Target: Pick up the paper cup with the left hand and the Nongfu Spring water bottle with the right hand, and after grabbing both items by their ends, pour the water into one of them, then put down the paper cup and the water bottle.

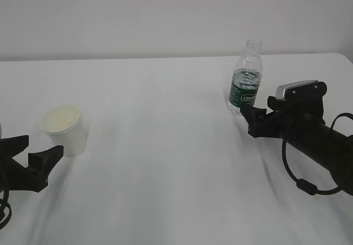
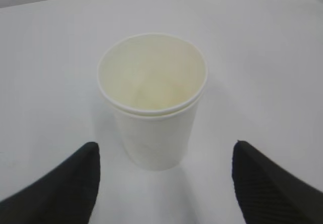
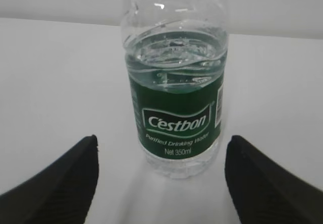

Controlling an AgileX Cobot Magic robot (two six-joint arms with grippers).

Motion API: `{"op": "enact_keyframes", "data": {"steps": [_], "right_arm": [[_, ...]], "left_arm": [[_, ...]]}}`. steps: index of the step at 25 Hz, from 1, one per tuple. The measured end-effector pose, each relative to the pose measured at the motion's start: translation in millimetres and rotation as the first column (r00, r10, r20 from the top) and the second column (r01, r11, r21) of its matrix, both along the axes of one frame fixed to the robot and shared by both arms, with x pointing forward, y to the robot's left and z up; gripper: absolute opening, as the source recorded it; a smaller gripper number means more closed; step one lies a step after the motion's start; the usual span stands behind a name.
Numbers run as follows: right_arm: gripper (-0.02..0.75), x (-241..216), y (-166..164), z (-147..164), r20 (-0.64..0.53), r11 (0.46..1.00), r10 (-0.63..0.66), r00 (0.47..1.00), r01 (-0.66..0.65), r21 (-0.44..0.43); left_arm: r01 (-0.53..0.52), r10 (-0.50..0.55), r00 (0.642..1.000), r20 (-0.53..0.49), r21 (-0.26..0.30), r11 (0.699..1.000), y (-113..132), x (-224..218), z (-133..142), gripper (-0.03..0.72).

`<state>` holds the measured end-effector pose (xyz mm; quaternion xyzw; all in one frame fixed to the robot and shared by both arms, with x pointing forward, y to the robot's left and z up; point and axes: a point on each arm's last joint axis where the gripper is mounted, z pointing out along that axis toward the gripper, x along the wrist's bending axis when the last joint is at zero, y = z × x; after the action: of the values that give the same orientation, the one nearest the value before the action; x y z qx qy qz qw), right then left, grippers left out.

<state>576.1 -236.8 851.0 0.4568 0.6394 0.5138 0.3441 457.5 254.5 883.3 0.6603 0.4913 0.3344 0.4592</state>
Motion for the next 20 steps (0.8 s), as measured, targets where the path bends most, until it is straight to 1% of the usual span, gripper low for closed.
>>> {"op": "enact_keyframes", "data": {"steps": [20], "right_arm": [[0.596, 34.6, 3.5, -15.9, 0.042, 1.000, -0.009, 0.999, 0.008, 0.007]], "left_arm": [[-0.004, 0.004, 1.000, 0.000, 0.000, 1.000, 0.3, 0.1, 0.0, 0.586]]}}
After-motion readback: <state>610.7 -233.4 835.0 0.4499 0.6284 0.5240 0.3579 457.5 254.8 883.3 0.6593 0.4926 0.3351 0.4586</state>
